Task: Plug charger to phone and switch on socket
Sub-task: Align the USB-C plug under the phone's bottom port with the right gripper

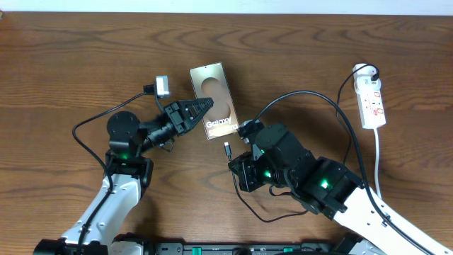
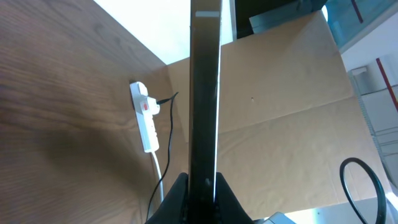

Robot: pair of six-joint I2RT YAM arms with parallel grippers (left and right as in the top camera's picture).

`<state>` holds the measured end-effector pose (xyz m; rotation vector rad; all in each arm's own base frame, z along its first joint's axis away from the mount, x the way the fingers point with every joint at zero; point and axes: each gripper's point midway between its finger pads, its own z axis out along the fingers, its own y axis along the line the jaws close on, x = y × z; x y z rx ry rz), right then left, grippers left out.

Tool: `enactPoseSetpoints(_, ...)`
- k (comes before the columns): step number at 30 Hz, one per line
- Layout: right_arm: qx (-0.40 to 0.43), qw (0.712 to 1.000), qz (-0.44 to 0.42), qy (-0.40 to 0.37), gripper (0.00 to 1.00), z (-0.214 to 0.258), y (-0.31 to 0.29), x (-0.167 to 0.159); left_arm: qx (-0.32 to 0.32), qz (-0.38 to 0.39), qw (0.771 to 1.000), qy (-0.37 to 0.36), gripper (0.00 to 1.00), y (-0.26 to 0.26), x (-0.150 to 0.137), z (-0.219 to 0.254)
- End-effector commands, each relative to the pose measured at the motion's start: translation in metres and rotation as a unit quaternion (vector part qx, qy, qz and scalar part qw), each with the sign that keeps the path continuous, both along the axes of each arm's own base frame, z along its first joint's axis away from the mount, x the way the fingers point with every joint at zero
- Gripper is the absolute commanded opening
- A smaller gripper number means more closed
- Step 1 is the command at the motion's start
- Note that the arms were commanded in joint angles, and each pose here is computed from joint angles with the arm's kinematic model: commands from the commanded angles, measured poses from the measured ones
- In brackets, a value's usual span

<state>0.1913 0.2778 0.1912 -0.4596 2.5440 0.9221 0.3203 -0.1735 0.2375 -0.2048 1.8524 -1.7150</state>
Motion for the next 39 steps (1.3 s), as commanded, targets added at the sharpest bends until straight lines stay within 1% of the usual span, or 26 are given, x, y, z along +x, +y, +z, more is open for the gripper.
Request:
enactPoseSetpoints(1, 0.002, 1.000, -0.001, 0.007, 0.01, -0.001, 0.000, 0.000, -0.008, -0.012, 1.000, -0.019, 0.07, -0.003, -0.001, 0.018)
enactPoseSetpoints(13, 0.007, 1.000, -0.006, 0.002, 0.01, 0.001, 0.000, 0.004, -0.006, -0.033, 0.999, -0.019, 0.07, -0.006, -0.007, 0.017)
enactPoseSetpoints(24, 0.007, 1.000, -0.008, 0.003, 0.01, 0.000, 0.000, 0.005, -0.019, -0.037, 0.999, -0.003, 0.07, -0.007, -0.008, 0.019)
enactPoseSetpoints(30, 0.008, 1.000, -0.009, 0.001, 0.01, 0.001, 0.000, 0.006, -0.029, -0.040, 0.999, -0.019, 0.07, -0.007, -0.010, 0.029)
enactPoseSetpoints(39, 0.024, 1.000, 0.002, 0.001, 0.01, 0.006, 0.005, 0.005, -0.028, -0.048, 0.998, -0.019, 0.07, -0.008, -0.012, 0.029)
